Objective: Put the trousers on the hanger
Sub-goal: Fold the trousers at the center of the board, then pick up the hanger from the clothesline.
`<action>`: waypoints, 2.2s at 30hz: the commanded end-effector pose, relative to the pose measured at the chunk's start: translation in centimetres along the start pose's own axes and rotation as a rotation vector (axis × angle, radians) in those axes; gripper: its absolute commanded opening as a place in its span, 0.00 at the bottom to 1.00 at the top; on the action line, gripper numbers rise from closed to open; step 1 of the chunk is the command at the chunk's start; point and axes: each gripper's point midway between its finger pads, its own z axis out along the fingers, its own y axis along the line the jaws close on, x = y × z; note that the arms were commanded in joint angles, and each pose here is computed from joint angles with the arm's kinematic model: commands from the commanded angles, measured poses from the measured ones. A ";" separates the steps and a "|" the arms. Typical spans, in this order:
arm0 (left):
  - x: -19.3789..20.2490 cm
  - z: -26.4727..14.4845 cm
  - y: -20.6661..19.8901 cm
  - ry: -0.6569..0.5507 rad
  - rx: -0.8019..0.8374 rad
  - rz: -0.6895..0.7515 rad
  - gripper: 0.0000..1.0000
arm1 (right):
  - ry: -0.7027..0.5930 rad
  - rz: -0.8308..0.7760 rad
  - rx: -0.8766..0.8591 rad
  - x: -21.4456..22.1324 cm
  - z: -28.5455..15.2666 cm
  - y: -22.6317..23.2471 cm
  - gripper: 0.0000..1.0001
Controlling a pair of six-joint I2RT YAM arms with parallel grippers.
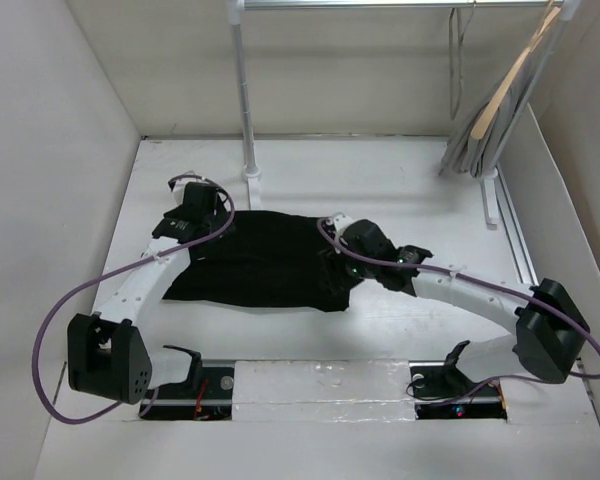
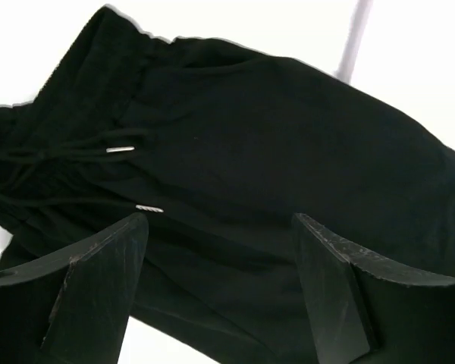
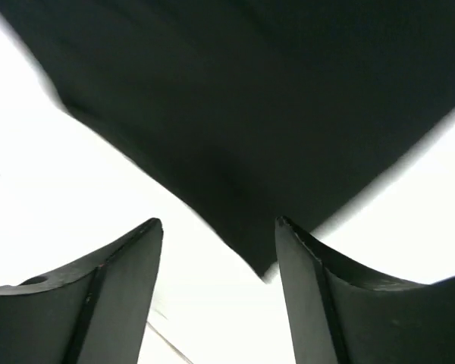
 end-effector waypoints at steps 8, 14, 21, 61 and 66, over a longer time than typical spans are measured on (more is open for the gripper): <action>6.9 5.2 4.9 0.153 -0.173 -0.113 0.73 | 0.085 0.240 -0.027 7.7 0.7 -7.0 0.72; 10.8 5.4 8.5 0.272 -0.244 -0.337 0.76 | 0.112 0.279 -0.188 9.2 2.4 -3.9 0.68; 11.6 3.8 8.5 0.278 -0.197 -0.415 0.76 | 0.114 0.356 -0.131 11.3 1.8 -6.6 0.02; -7.7 -18.6 -25.4 -0.323 0.626 0.195 0.10 | -0.782 -0.117 0.623 -34.4 -34.6 -17.2 0.76; -2.8 -19.4 -27.3 -0.229 0.710 0.219 0.27 | -0.715 -0.043 0.675 -33.9 -32.9 -23.3 0.84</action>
